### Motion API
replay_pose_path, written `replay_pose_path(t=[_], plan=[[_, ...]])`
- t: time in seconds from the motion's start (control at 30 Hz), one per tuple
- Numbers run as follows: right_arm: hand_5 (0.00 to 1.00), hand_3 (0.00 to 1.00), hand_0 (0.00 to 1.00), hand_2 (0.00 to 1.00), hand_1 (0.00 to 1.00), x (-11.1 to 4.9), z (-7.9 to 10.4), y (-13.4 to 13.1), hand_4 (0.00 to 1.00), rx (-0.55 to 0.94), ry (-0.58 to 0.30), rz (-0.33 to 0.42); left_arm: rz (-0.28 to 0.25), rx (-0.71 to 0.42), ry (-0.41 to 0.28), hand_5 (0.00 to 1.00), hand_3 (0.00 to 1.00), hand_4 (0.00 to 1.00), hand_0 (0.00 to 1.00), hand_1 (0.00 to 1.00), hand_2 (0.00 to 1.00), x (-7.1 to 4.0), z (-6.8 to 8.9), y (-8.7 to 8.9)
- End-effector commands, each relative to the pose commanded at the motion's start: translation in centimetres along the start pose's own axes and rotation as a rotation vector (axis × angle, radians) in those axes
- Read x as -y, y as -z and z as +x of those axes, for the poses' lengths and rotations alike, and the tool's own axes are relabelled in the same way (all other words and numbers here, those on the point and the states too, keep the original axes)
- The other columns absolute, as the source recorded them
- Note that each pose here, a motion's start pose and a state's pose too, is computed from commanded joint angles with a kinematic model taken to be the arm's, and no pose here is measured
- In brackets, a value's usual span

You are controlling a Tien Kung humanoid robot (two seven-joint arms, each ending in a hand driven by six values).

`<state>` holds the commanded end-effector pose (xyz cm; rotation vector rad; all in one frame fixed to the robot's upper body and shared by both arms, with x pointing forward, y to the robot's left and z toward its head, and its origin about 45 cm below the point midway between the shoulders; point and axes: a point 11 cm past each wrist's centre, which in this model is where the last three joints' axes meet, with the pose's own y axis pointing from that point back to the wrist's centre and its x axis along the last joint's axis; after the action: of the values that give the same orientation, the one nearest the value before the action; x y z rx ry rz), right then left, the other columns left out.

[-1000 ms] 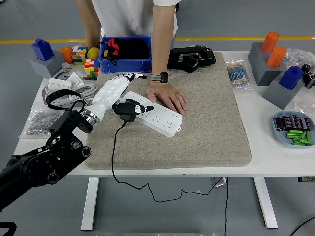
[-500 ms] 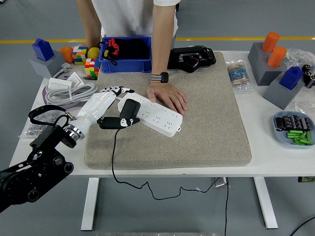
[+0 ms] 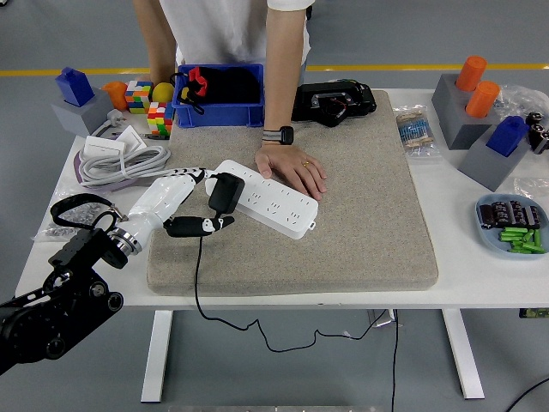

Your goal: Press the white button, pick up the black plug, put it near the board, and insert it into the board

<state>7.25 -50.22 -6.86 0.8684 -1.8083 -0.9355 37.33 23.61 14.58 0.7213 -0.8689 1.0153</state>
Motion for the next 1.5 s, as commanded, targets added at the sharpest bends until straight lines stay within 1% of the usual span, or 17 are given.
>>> replay_pose_path(t=[0.27,0.8,1.23,1.5], plan=[[0.325,0.53,0.596,0.506,0.5,0.0,0.1,-0.1,0.645,-0.007,-0.002,-0.002,0.012,0.001,0.026,0.595,0.828,0.89,0.883,0.905,0.841,0.2,-0.8,0.2],[0.325,0.529,0.596,0.505,0.5,0.0,0.1,-0.4,0.646,-0.003,-0.001,-0.006,0.009,0.003,0.034,0.591,0.826,0.889,0.867,0.899,0.838,1.6,-1.1,-0.6],[0.326,0.529,0.596,0.505,0.5,0.0,-0.1,-0.3,0.645,0.003,0.002,-0.004,0.027,0.007,0.062,0.587,0.818,0.889,0.859,0.889,0.83,2.7,-1.7,-0.8],[0.325,0.528,0.596,0.505,0.5,0.0,-0.1,-0.3,0.645,0.0,0.002,-0.006,0.035,0.005,0.071,0.582,0.817,0.885,0.856,0.886,0.825,3.0,-1.9,-0.9]])
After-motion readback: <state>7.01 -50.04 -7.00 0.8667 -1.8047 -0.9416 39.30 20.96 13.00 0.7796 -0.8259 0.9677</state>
